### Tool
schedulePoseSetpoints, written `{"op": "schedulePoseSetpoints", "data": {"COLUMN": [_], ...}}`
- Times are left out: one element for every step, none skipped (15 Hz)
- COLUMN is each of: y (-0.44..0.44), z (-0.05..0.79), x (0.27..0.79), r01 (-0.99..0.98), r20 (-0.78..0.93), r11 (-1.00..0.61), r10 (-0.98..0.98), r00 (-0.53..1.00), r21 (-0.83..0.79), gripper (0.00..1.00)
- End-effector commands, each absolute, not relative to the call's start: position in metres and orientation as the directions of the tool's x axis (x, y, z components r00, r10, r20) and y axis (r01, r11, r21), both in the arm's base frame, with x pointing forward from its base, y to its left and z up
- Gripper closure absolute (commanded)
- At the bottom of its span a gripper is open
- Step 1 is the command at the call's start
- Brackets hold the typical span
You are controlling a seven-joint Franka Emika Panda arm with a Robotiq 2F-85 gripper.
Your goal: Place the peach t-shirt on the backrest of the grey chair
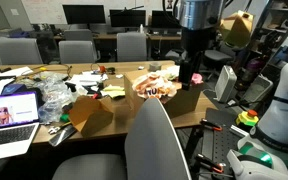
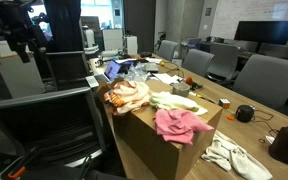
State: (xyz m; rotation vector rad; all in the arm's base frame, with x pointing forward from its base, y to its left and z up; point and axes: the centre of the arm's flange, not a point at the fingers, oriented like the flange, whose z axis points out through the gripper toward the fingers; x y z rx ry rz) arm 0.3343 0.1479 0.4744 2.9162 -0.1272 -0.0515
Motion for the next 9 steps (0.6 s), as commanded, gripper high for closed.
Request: {"op": "schedulePoseSetpoints", "data": {"y": [0.1485,0.1491,0.1493,0.1494,0.1494,0.1494,0.1494,0.1494,0.1494], "z": [0.4763,0.4782,0.4795,0.4798,0.4798,0.4798,0.4798,0.4798,0.4798], "x": [0.3347,0.3352,0.3353,0.3353,0.3353,0.3353,0.3353,0.3353,0.3353], "r01": [-0.082,-0.082,-0.082,-0.083,-0.083,-0.083,-0.083,-0.083,-0.083], "r20": [-0.021,-0.018,-0.015,-0.014,-0.014,-0.014,-0.014,-0.014,-0.014], "r11": [-0.972,-0.972,-0.973,-0.973,-0.973,-0.973,-0.973,-0.973,-0.973], "r10": [-0.089,-0.088,-0.088,-0.088,-0.088,-0.088,-0.088,-0.088,-0.088], "r00": [0.996,0.996,0.996,0.996,0.996,0.996,0.996,0.996,0.996], "r21": [0.22,0.218,0.218,0.217,0.217,0.217,0.217,0.217,0.217], "gripper": [0.0,0.0,0.0,0.0,0.0,0.0,0.0,0.0,0.0]}}
